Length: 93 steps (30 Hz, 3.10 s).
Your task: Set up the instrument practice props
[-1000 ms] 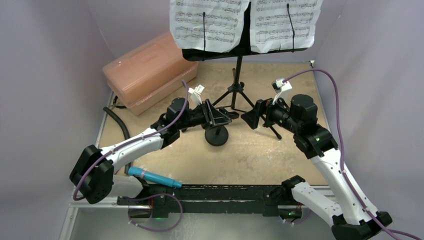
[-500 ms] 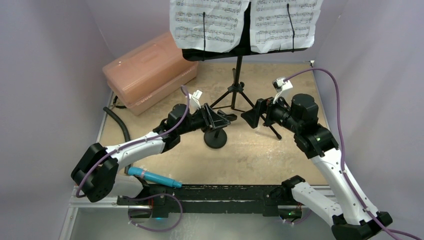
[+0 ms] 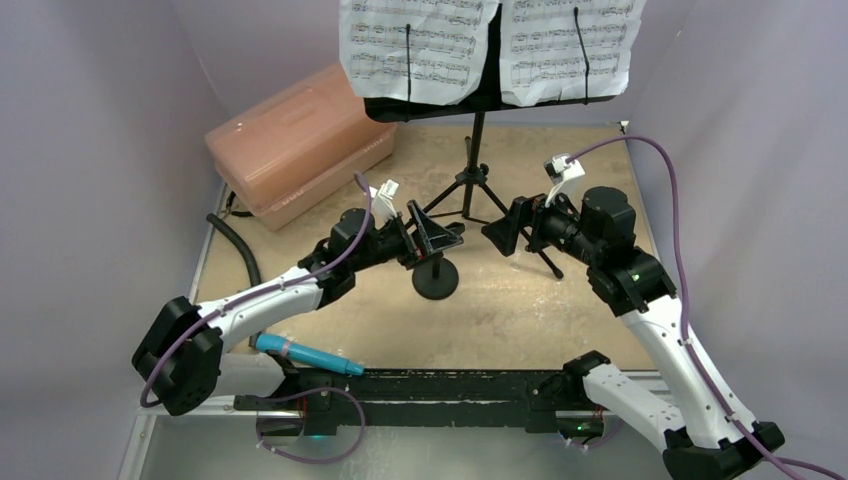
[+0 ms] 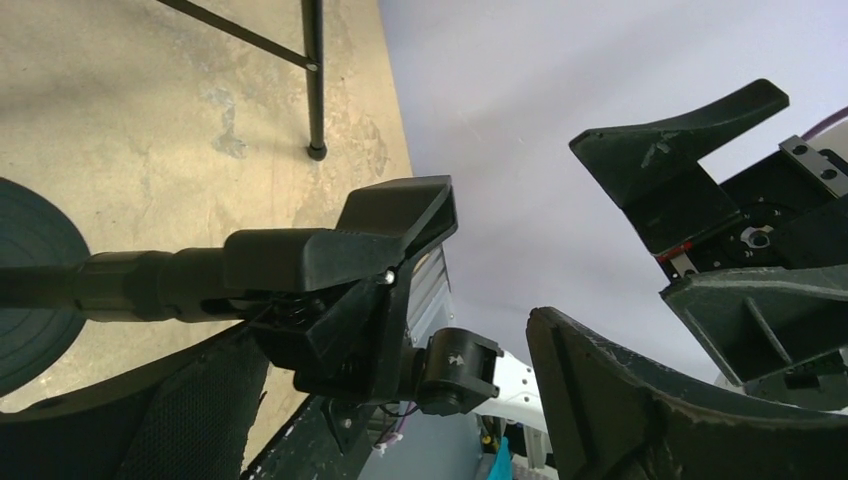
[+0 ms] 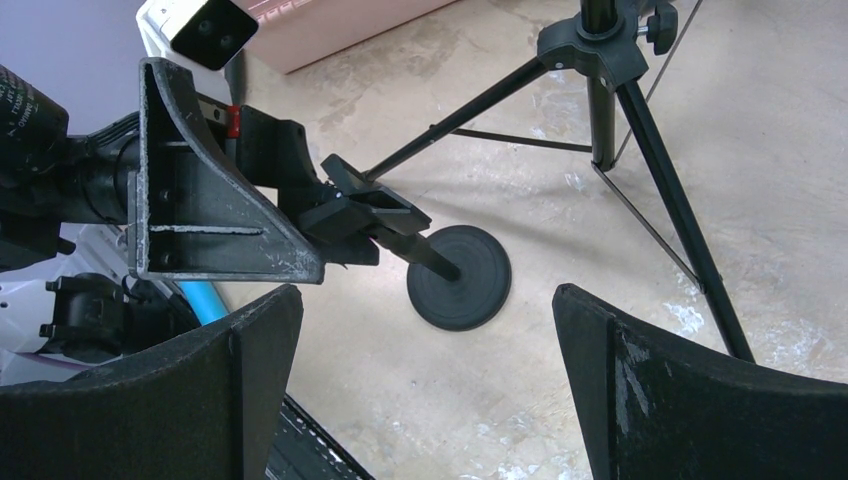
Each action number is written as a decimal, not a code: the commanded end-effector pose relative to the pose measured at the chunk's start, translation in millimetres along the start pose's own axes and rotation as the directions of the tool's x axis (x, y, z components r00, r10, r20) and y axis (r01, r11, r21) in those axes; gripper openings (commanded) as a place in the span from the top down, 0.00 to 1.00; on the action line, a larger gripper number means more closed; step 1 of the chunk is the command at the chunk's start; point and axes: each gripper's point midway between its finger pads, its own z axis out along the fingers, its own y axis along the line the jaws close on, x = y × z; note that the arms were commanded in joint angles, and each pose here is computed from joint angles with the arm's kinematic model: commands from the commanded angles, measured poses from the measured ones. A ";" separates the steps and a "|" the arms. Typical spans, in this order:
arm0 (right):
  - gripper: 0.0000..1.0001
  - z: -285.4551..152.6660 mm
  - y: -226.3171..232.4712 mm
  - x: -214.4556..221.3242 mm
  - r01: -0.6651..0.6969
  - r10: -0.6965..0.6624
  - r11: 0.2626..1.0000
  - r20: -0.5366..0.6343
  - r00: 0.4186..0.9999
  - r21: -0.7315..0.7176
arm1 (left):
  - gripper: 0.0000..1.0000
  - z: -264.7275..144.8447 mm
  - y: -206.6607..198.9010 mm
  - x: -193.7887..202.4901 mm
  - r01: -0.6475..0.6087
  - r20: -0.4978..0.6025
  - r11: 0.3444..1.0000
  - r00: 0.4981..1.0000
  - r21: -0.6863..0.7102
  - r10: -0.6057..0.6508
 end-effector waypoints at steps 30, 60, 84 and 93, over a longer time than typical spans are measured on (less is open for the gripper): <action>0.02 -3.7 9.3 -15.8 0.016 -0.014 0.999 0.058 0.998 -0.033 | 0.04 -76.0 29.4 -82.2 -0.019 0.321 0.952 0.939 -0.305 0.121; 0.02 -1.7 10.8 -2.9 0.011 -0.010 0.998 0.024 1.000 -0.060 | 0.10 -275.7 195.0 29.8 0.680 0.686 -0.115 0.728 -0.724 -0.011; 0.02 -2.6 11.2 -11.3 0.025 -0.023 0.998 0.040 0.999 -0.051 | 0.26 -268.6 256.7 74.9 0.717 0.743 -0.220 0.666 -0.662 -0.067; 0.02 -3.9 11.1 -10.2 0.030 -0.028 0.998 0.035 0.999 -0.049 | 0.60 -248.5 264.1 62.6 0.708 0.717 -0.110 0.692 -0.697 -0.086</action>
